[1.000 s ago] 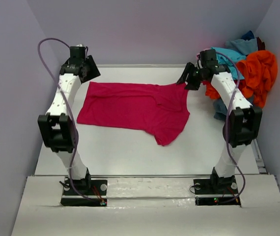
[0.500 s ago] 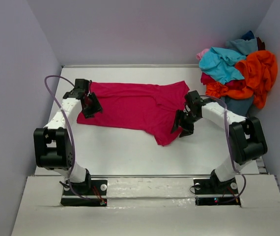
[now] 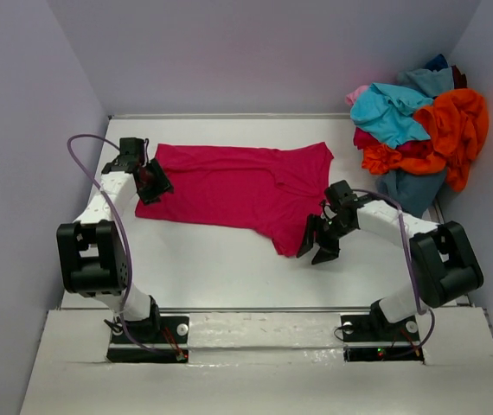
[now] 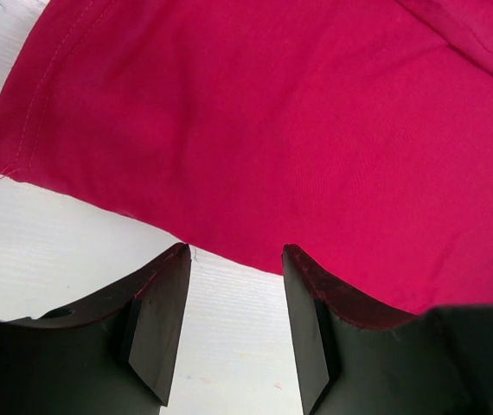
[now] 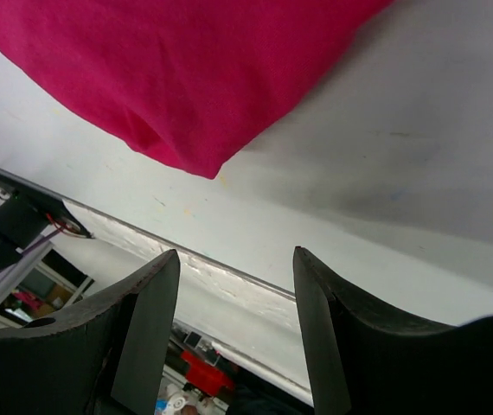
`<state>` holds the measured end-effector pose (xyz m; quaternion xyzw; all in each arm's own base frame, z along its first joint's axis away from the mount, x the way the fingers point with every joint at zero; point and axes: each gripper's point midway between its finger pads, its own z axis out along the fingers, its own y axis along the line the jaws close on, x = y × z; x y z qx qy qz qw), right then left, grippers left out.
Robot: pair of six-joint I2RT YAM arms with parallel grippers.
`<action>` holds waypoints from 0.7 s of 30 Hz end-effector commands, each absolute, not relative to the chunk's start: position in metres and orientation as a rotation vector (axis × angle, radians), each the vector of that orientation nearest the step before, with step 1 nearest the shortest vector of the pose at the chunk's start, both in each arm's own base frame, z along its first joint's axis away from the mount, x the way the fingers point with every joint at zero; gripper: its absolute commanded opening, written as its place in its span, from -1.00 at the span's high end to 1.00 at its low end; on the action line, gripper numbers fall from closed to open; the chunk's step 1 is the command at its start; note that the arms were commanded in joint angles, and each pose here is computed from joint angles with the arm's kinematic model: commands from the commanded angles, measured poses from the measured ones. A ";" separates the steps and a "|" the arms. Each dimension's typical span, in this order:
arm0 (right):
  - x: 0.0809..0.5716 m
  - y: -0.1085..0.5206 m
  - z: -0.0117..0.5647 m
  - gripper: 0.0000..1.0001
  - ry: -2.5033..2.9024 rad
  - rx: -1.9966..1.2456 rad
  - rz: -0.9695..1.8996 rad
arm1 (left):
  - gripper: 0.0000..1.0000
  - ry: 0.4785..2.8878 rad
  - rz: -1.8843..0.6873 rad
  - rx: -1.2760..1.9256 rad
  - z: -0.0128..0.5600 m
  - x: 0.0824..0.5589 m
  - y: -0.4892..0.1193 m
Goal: Fold and stack the t-shirts
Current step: Fold the tshirt
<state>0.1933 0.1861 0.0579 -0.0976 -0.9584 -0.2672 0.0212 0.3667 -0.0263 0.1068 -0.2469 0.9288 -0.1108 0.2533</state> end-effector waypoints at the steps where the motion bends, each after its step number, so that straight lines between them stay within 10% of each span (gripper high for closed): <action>1: 0.194 0.205 0.059 -0.22 -2.934 -0.274 -0.947 | -0.15 2.505 -0.329 -0.637 0.114 0.376 -0.027; 21: 0.239 0.231 0.042 -0.08 -2.982 -0.374 -1.085 | -0.15 2.518 -0.318 -0.615 0.121 0.378 -0.026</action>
